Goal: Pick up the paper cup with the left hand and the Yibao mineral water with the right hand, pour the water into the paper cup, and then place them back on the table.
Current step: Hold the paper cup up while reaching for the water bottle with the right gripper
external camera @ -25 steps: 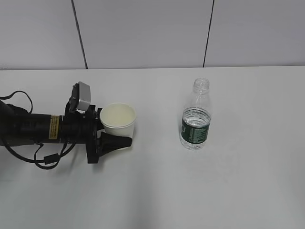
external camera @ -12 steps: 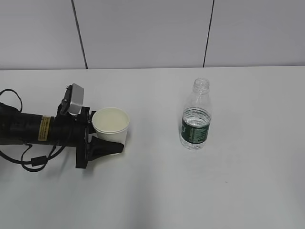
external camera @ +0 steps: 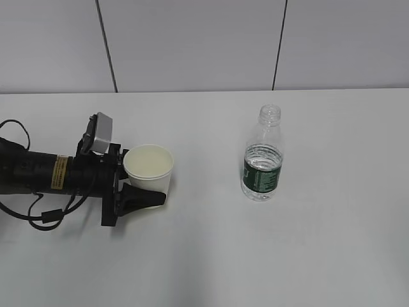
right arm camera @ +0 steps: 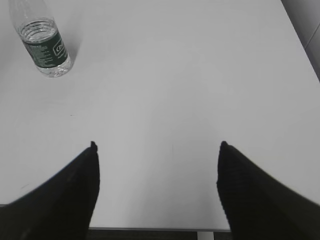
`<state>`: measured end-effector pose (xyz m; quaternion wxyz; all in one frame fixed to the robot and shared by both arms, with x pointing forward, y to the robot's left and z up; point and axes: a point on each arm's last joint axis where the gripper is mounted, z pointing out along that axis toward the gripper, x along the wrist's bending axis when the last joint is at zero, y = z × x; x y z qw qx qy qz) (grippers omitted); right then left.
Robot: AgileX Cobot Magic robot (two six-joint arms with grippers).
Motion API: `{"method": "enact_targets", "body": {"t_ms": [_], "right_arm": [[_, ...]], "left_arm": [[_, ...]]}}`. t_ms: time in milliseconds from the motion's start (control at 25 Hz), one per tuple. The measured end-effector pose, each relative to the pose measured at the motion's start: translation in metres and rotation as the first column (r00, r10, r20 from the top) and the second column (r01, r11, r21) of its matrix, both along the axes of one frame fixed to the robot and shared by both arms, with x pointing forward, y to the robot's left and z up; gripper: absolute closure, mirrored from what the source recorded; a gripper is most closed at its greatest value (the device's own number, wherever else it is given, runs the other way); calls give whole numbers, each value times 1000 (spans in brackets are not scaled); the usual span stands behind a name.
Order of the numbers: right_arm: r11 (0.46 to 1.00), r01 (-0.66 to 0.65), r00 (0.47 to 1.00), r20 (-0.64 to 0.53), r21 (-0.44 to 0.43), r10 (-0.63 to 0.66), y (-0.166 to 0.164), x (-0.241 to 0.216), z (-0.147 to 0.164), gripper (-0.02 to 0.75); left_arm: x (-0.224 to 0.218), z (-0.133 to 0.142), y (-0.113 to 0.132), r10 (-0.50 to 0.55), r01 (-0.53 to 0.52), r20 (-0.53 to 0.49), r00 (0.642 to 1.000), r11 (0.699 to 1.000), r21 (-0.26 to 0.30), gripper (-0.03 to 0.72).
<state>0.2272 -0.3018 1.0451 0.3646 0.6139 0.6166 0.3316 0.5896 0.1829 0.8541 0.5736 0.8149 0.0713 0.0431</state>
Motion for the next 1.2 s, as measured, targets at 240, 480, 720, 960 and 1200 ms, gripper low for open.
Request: {"method": "enact_targets", "body": {"t_ms": [240,480,720,960,1200], "right_arm": [[1000,0,1000,0,0,0,0,0,0,170],[1000,0,1000,0,0,0,0,0,0,170],[1000,0,1000,0,0,0,0,0,0,170],[1000,0,1000,0,0,0,0,0,0,170],[999,25,1000,0,-44,-25,-4,0,0,170]], "left_arm": [[0,0,0,1,-1,0,1000,1000,0,253],[0,0,0,1,-1,0,1000,1000,0,253],[0,0,0,1,-1,0,1000,1000,0,253],[0,0,0,2,-2,0,1000,1000,-1,253],[0,0,0,2,-2,0,1000,1000,-1,253]]}}
